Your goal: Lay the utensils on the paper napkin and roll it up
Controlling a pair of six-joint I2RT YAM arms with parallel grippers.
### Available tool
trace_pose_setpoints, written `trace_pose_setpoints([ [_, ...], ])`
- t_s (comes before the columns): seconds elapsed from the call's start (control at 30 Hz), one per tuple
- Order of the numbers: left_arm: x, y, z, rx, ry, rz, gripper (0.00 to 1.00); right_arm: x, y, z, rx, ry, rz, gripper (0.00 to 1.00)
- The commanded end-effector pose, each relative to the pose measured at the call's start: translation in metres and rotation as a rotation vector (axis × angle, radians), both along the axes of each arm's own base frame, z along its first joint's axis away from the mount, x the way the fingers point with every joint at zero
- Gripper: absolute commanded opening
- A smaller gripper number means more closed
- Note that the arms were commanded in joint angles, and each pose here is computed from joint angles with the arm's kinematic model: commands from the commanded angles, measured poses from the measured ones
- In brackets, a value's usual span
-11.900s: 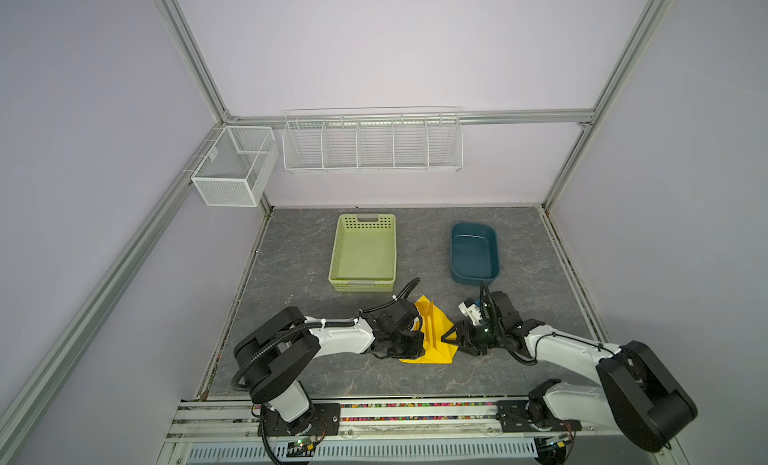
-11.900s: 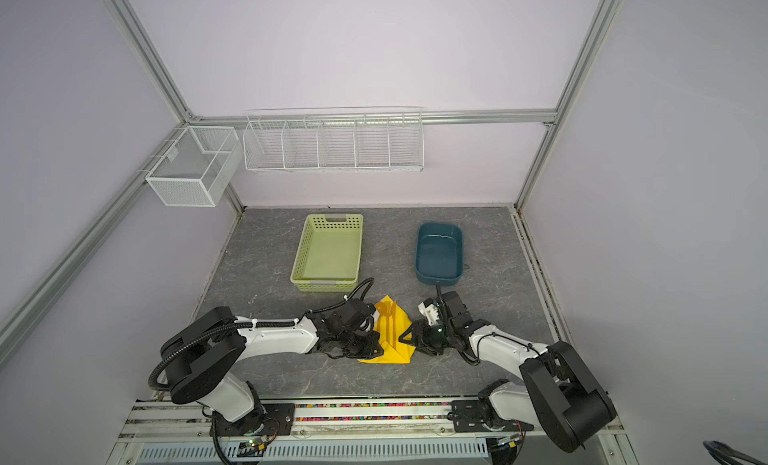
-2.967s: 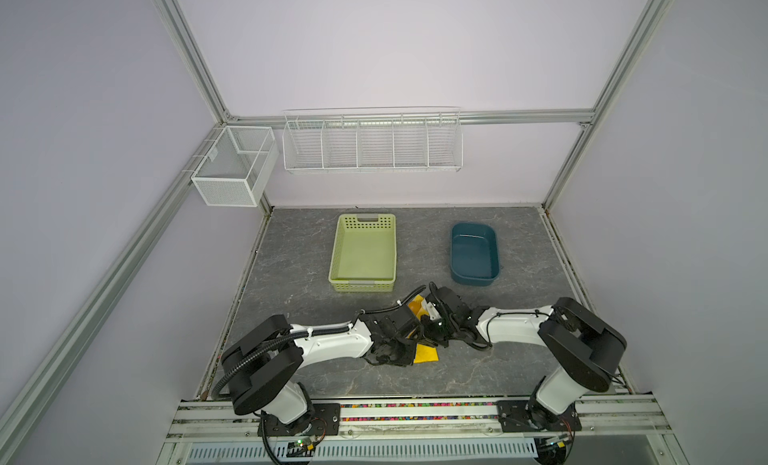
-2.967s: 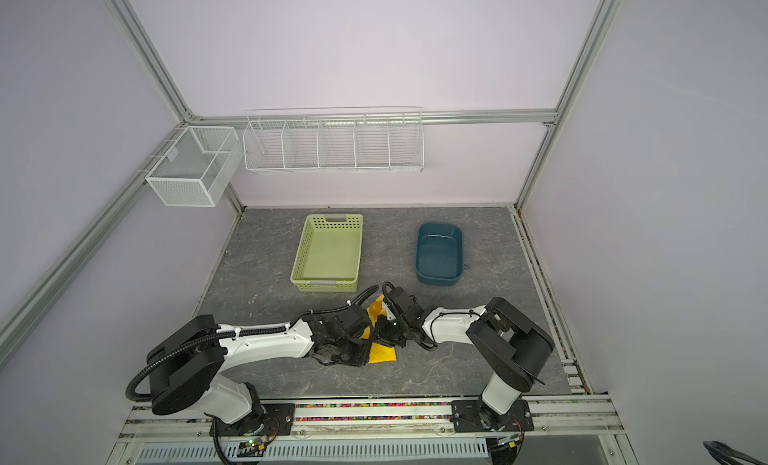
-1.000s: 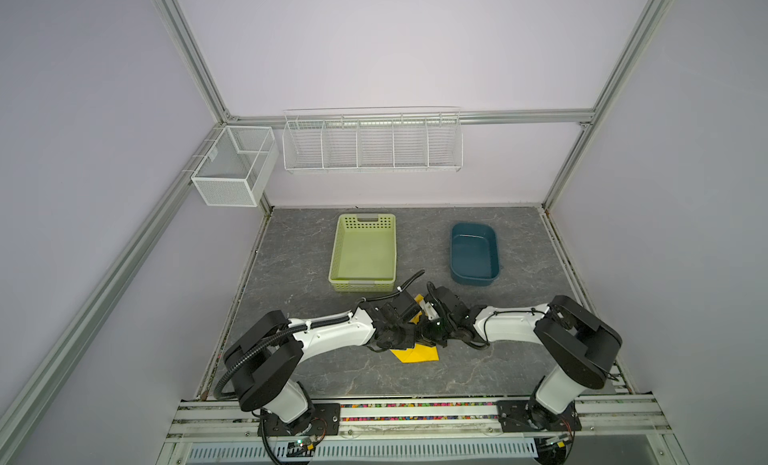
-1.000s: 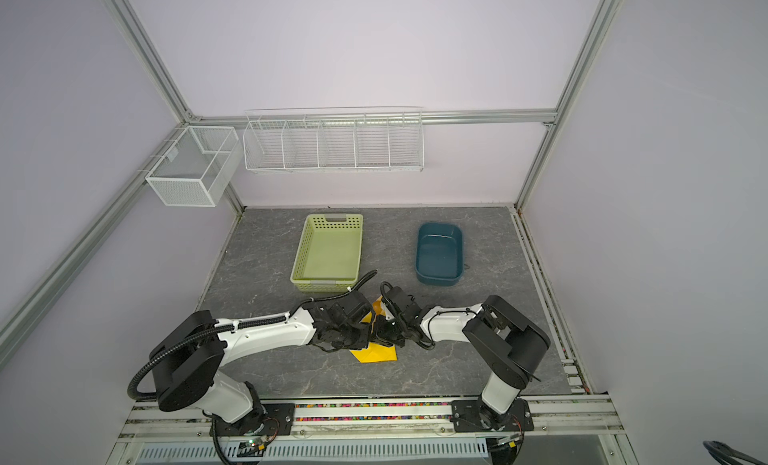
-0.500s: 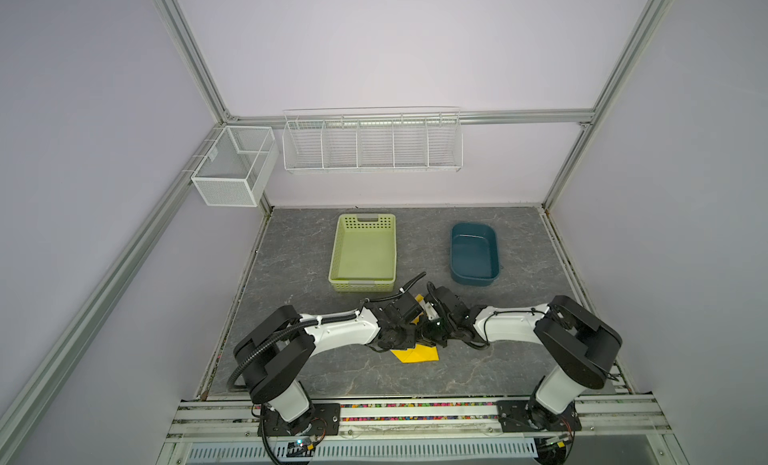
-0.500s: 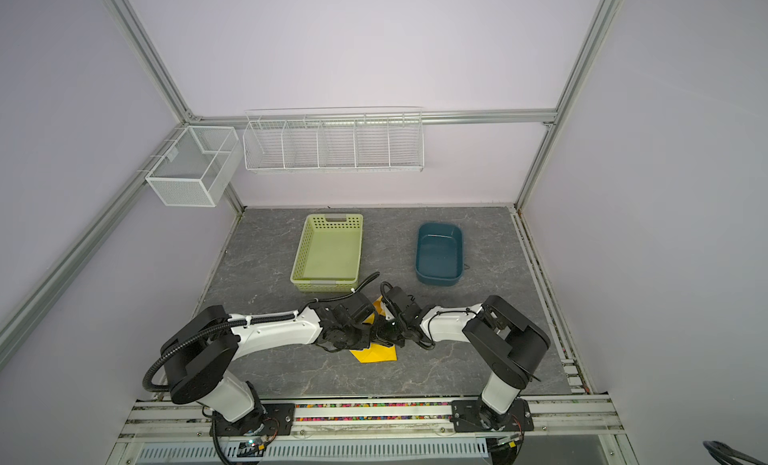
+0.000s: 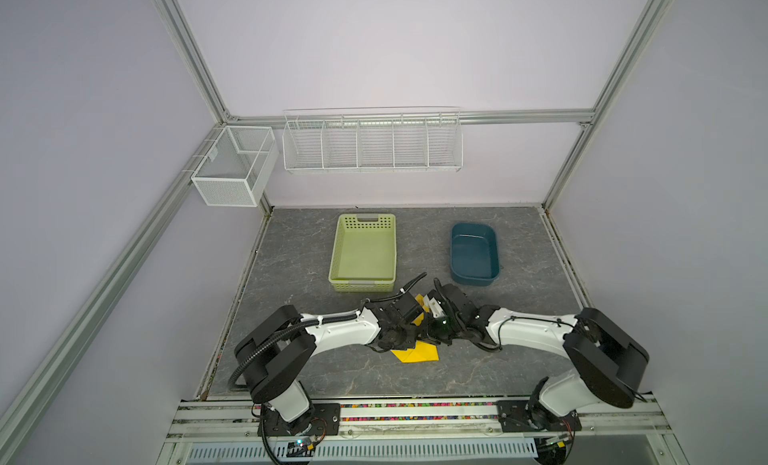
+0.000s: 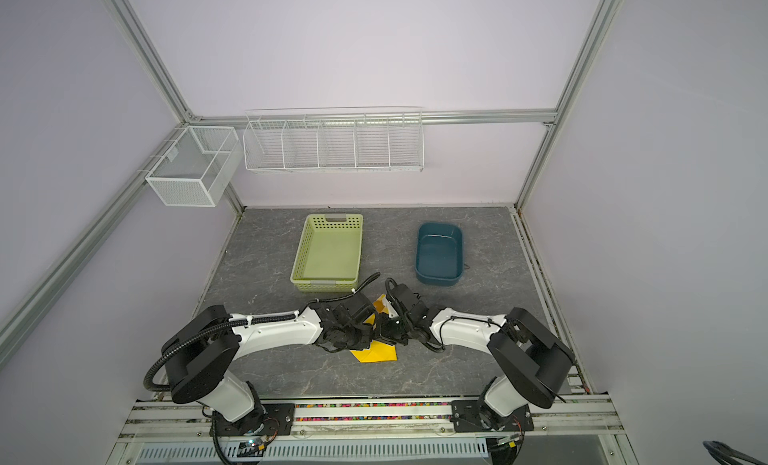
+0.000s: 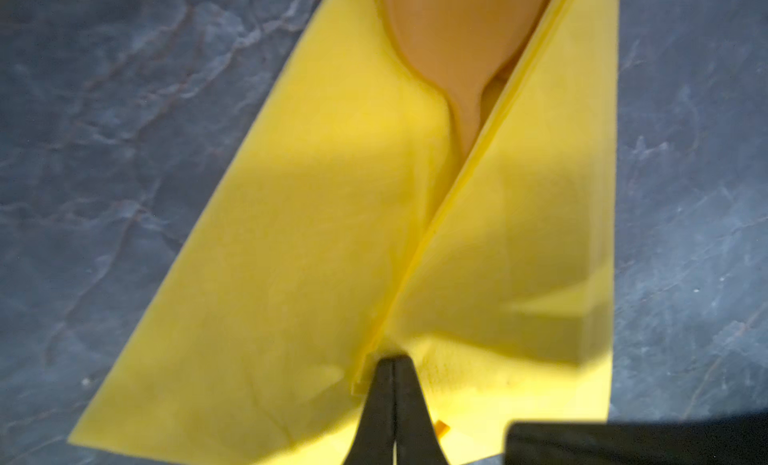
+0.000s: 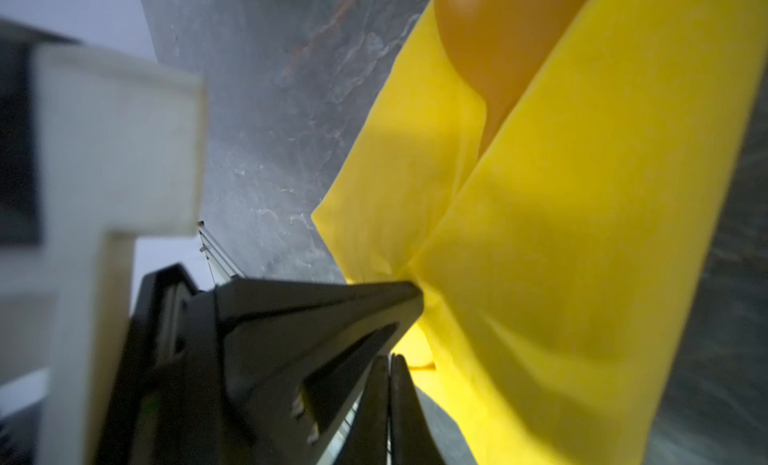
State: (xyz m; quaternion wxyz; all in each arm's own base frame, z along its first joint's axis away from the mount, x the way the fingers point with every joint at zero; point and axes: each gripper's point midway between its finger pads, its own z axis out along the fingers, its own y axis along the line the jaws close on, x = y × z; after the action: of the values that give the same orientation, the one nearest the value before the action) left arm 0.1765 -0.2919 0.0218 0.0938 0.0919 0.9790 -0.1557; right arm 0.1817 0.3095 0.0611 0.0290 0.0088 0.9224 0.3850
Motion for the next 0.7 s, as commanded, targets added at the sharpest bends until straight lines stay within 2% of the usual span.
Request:
trace_pose_setpoints([
  [0.0,0.001,0.013,-0.012,0.07,0.0,0.019,0.0,-0.018,-0.029,-0.017,-0.075,0.044,0.0,0.08],
  [0.23,0.004,0.016,-0.012,0.113,-0.01,-0.001,0.0,-0.036,-0.053,-0.024,-0.08,0.056,0.002,0.08],
  [0.67,0.005,0.016,-0.013,0.134,-0.013,-0.018,0.0,-0.041,-0.053,-0.043,-0.084,0.083,0.007,0.08],
])
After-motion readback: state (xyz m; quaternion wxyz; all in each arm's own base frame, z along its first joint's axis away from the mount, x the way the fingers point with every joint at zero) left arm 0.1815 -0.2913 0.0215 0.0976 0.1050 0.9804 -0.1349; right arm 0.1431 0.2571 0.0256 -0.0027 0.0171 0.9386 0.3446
